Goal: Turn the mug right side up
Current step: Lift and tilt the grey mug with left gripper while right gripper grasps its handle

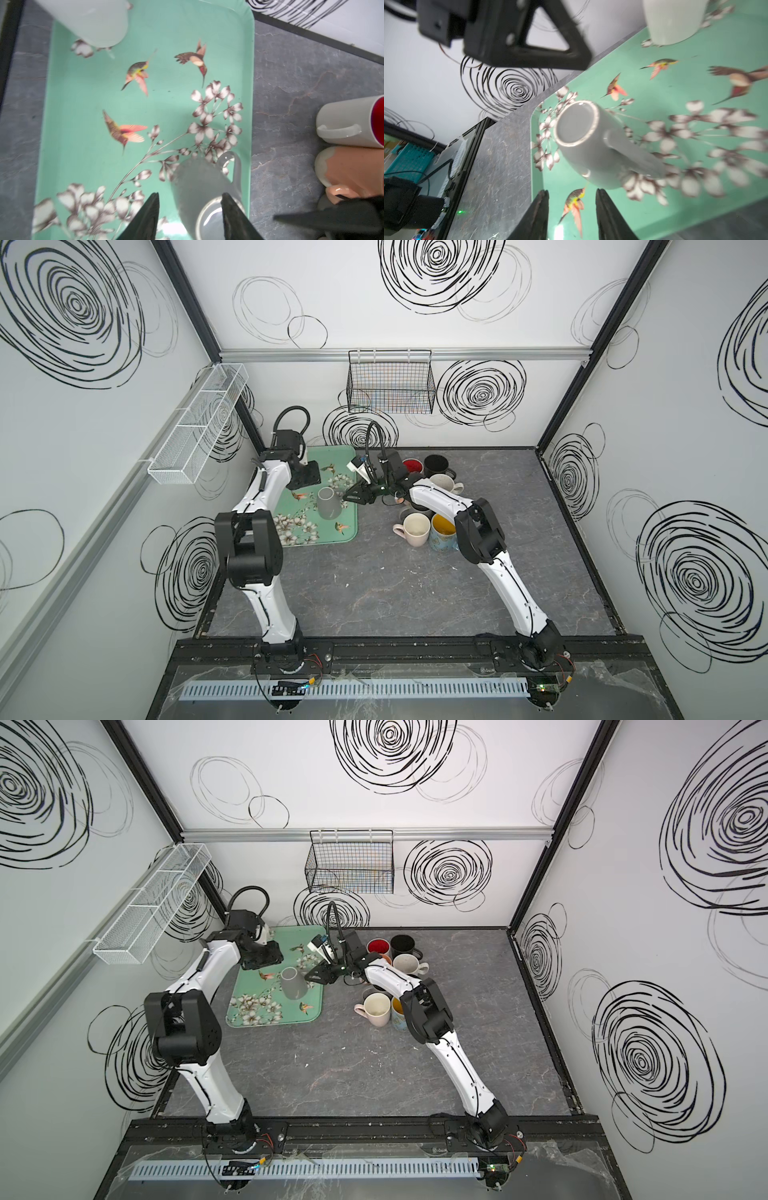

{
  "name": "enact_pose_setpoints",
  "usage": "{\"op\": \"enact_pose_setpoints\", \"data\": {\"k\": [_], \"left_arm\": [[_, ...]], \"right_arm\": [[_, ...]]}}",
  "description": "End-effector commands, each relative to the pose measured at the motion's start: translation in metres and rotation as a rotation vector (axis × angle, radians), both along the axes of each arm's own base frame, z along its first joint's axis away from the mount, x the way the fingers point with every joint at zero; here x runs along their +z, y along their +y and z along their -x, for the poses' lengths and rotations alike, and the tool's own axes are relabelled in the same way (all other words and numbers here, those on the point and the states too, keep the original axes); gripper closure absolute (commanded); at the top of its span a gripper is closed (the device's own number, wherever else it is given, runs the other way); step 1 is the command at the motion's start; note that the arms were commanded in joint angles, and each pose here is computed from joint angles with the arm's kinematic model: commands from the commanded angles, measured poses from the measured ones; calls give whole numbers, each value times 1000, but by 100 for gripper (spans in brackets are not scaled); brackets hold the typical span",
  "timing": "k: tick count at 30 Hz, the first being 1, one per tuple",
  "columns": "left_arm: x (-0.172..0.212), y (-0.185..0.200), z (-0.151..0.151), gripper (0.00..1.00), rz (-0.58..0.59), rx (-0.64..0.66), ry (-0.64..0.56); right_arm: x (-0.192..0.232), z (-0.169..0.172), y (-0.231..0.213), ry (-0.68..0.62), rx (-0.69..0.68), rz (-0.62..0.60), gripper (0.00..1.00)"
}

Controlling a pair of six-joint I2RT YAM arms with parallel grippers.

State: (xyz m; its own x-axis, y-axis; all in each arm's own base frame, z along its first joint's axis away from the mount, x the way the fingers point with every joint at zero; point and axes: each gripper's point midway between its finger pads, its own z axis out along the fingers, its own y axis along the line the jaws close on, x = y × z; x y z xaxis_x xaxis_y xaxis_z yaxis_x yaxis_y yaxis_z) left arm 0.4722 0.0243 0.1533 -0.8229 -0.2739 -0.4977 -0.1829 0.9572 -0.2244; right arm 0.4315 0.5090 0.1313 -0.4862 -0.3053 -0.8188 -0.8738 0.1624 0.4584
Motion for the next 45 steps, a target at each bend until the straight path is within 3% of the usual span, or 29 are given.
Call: {"op": "enact_pose_setpoints", "data": {"k": [1,9,15,21,27,34,41,45], "left_arm": [[9,6,4,49,5,47,-85],[-9,-17,55,50,100,27,-103],[-9,-28,70,45,154,31,-157],[-19,-40,79,42,202,16,-174],[-32,-43,79,41,223,7,-155],[-39,-31,78,41,211,42,-158],[-40,-17,77,41,234,77,-182],[-34,-13,82,40,225,90,-200]], "right_arm": [[21,-25,2,-39,-124,-7,58],[4,-56,13,29,-264,-33,58],[-2,-55,37,-45,-290,-62,57],[-15,-59,49,-2,-304,-124,58],[-19,-39,53,36,-201,-110,69],[-22,12,66,24,-36,-48,76],[-23,42,68,-29,-4,47,76],[-8,34,56,-79,-72,110,67]]}}
